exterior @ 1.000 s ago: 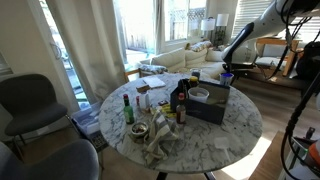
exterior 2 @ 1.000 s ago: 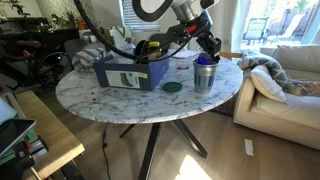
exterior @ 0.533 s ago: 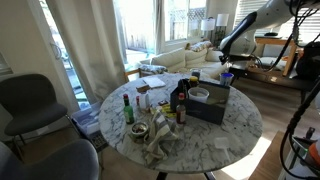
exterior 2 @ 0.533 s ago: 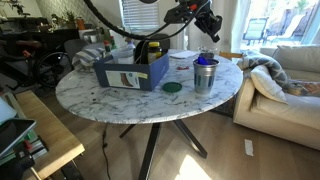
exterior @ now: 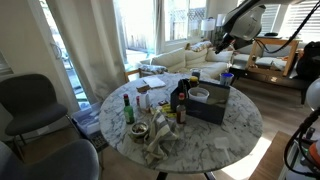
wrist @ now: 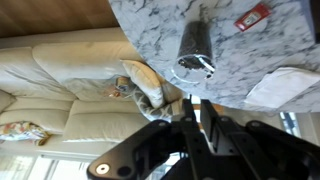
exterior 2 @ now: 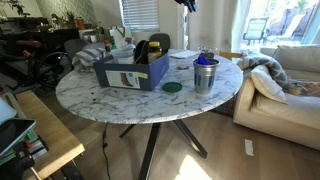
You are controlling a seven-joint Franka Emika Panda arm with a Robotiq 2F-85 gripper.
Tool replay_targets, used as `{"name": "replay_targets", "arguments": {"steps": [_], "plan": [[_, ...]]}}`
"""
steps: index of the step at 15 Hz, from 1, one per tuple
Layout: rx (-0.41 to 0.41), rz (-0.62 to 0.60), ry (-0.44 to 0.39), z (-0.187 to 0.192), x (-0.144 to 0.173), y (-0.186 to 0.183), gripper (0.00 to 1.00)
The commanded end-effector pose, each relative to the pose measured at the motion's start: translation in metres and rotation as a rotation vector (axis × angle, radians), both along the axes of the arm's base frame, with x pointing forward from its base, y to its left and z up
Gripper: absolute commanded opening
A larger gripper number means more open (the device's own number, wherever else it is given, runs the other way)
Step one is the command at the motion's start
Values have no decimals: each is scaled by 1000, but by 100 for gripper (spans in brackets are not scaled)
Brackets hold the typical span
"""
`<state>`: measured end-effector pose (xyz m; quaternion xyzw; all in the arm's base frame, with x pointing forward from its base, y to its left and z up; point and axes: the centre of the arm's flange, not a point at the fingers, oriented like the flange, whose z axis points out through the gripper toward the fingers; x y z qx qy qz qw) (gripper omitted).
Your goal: Remove the blue lid from the silver cup and put it in the plastic cup in the box
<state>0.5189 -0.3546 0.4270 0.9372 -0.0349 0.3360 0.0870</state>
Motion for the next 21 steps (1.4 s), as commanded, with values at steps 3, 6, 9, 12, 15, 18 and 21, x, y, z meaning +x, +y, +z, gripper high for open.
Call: {"name": "replay_targets", "arguments": {"steps": [3, 6, 9, 12, 15, 18, 21], "plan": [[-25, 139, 271, -33, -92, -38, 62], [-82, 139, 416, -52, -126, -79, 86], [-207, 154, 550, -77, -135, -106, 100], [-384, 185, 599, -109, -119, -113, 100], [-551, 142, 502, -124, -85, -109, 100], [-414, 11, 357, -127, -59, -107, 100], [-241, -51, 333, -124, -41, -94, 100]]}}
